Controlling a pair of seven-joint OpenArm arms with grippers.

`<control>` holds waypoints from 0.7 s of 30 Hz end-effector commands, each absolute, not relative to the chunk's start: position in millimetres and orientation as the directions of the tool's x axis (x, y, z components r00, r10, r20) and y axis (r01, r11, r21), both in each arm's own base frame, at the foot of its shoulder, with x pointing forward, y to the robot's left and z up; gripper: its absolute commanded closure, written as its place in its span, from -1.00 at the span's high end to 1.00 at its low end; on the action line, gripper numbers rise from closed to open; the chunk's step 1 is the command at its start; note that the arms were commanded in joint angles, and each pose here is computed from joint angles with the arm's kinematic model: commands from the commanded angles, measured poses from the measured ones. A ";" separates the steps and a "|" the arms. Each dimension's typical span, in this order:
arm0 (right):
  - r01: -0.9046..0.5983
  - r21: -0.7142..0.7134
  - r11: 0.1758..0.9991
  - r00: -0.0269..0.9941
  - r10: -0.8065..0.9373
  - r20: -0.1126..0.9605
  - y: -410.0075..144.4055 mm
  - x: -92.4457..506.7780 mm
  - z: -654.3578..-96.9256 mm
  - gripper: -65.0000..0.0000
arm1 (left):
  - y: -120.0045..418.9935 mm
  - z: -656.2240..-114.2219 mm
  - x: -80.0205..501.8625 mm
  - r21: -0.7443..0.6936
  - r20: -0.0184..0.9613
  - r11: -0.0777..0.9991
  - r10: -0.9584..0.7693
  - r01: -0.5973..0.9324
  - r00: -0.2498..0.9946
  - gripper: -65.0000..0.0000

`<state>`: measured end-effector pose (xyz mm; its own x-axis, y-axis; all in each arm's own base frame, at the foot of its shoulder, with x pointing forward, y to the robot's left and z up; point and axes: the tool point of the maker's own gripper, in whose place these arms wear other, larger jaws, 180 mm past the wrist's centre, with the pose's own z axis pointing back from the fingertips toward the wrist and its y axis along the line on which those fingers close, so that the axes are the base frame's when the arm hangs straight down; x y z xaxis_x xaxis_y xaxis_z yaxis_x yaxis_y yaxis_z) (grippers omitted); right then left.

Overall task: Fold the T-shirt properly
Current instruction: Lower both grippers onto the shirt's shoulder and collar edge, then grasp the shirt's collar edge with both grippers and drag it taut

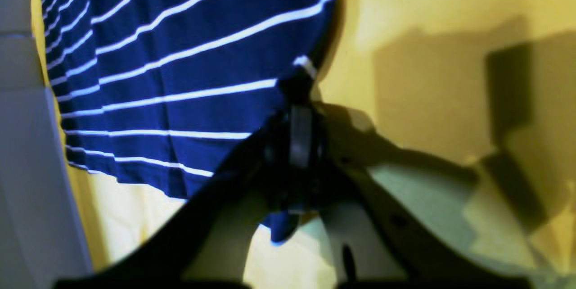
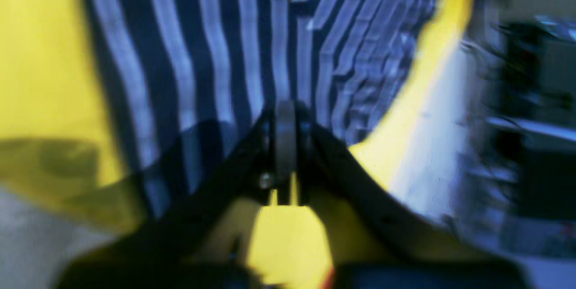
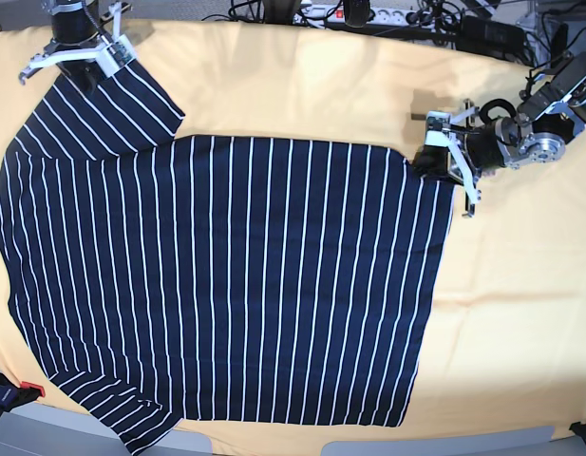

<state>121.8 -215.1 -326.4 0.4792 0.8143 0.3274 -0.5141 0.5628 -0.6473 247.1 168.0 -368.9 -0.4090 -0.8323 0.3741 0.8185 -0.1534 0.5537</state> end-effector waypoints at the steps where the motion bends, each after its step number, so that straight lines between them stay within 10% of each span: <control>1: -0.533 -0.626 0.569 0.462 0.816 0.348 -208.3 121.0 -324.6 -0.51 | 186.8 -368.8 253.8 0.551 0.306 -0.177 -0.866 0.815 -0.395 -1.00; 6: -0.660 -0.461 0.593 0.443 0.803 0.399 -179.1 102.7 -341.6 0.02 | 185.8 -363.8 260.7 0.579 0.301 -0.167 -0.866 0.798 -0.400 -1.00; 21: -0.602 -0.507 0.617 0.536 0.782 0.317 -215.6 102.7 -366.7 0.03 | 185.9 -364.1 260.3 0.578 0.301 -0.168 -0.866 0.799 -0.400 -1.00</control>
